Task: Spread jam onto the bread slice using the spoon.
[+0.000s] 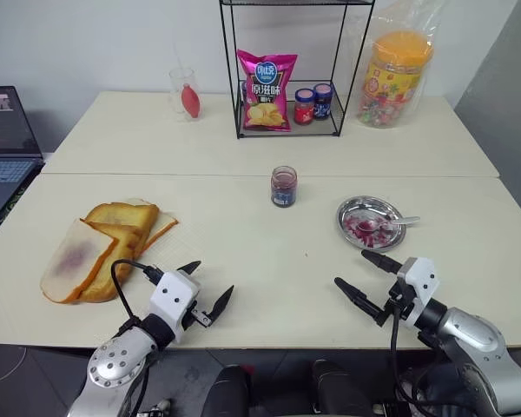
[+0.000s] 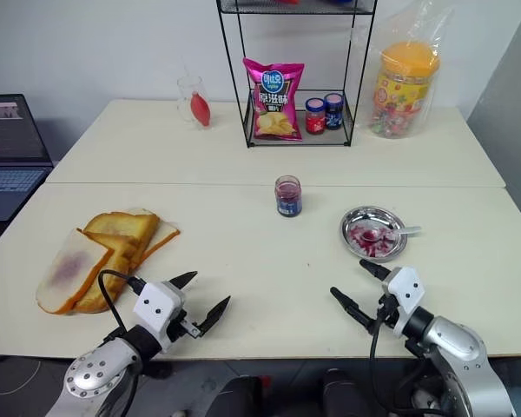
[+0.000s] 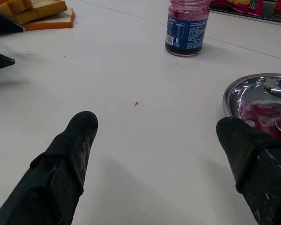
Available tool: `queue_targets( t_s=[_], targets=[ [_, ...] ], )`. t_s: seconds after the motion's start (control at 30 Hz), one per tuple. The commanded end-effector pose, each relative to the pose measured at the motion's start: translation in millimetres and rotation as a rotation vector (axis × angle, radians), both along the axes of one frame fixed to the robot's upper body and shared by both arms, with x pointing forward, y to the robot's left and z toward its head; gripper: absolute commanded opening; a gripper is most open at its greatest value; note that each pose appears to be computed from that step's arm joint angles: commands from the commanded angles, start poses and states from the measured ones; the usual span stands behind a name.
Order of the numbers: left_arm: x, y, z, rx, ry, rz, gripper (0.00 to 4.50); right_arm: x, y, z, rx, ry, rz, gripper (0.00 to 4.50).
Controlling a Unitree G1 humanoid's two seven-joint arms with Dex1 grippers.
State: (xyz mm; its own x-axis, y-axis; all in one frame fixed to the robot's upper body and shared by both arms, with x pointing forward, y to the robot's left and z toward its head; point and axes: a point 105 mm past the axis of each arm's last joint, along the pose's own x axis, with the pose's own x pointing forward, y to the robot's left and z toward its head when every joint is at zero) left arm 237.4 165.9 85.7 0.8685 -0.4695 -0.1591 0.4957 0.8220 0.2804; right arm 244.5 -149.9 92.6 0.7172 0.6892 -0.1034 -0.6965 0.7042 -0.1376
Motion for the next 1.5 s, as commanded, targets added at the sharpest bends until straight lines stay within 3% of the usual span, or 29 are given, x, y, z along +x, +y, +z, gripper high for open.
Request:
queue_targets(
  t_s=[0.03,0.37,0.67,0.93,1.17,1.37,1.5],
  targets=[
    [1.6,-0.9,9.0,-0.004,-0.041,-0.003,4.46,0.4,3.4,10.4,-0.002,-0.047,0.016,4.47],
    [3.7,-3.9,7.9,0.053,-0.068,-0.016,4.46,-0.4,5.9,9.5,-0.003,-0.047,0.015,4.47],
    [1.0,-2.1,24.1,-0.048,-0.131,-0.053,4.46,2.5,10.2,12.1,-0.002,-0.056,0.025,4.47],
    [0.8,2.4,29.4,-0.035,-0.180,-0.026,4.46,5.5,14.6,14.1,-0.003,-0.070,0.039,4.47],
    [4.4,14.1,42.2,-0.030,-0.250,0.052,4.46,7.1,19.9,16.5,-0.004,-0.085,0.058,4.47],
    [15.8,63.6,62.6,-0.120,-0.290,0.306,4.46,12.2,29.2,30.5,0.010,-0.128,0.095,4.47],
    [11.7,81.3,67.7,-0.152,-0.308,0.423,4.46,15.4,33.9,39.4,0.017,-0.150,0.121,4.47]
  ],
)
